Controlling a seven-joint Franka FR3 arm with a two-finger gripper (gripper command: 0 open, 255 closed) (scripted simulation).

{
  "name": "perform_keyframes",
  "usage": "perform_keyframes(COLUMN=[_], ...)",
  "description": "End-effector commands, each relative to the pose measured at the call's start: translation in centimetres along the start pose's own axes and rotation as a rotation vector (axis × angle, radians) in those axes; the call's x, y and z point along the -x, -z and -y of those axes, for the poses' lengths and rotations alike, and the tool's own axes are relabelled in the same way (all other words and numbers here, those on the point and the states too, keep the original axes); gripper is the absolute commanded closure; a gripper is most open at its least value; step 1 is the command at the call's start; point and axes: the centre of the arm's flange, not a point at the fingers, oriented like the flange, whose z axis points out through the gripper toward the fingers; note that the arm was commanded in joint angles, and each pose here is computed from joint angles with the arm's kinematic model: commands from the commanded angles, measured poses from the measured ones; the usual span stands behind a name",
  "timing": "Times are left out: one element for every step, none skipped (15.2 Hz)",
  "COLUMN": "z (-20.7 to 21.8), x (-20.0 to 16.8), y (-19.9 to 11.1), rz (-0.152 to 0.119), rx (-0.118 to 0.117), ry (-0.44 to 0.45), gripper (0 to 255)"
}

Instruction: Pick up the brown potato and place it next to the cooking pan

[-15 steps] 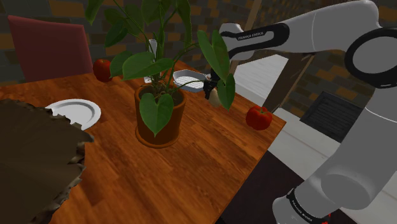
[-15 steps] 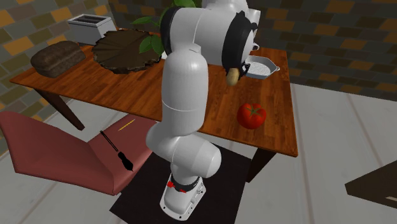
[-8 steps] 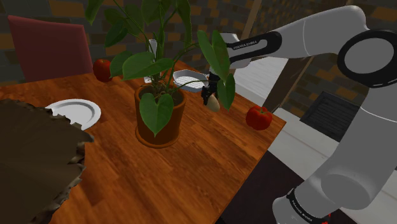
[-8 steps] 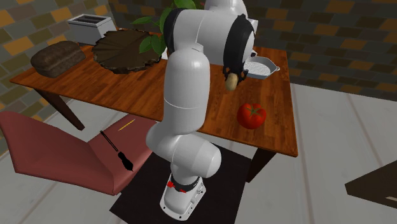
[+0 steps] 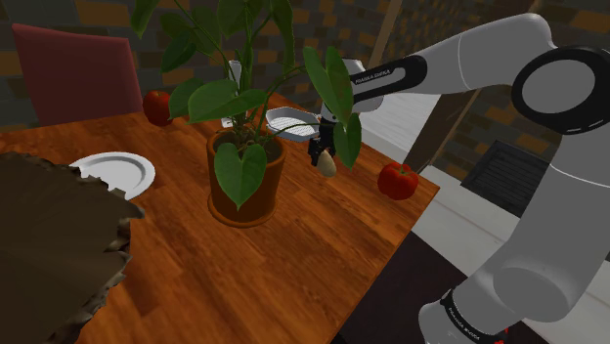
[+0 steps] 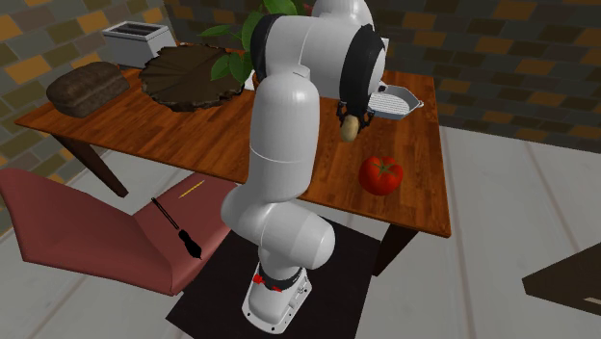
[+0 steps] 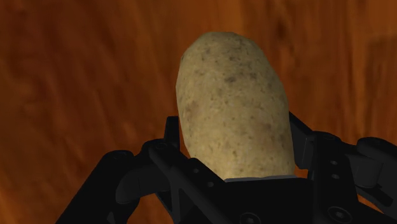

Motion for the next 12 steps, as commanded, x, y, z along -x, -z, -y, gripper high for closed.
perform_keyframes(z=[0.0,0.0,0.0,0.0,0.0,0.0,0.0,0.0,0.0,0.0,0.0,0.0], x=[0.0,0.0,0.0,0.0,0.0,0.0,0.0,0.0,0.0,0.0,0.0,0.0], y=[0.0,0.0,0.0,0.0,0.0,0.0,0.0,0.0,1.3,2.6,4.0,5.0], rz=[0.000,0.000,0.000,0.000,0.000,0.000,0.000,0.000,0.000,0.000,0.000,0.000], rx=[0.000,0.000,0.000,0.000,0.000,0.000,0.000,0.000,0.000,0.000,0.000,0.000], ry=[0.000,0.000,0.000,0.000,0.000,0.000,0.000,0.000,0.000,0.000,0.000,0.000], gripper=[255,255,0,0,0,0,0,0,0,0,0,0])
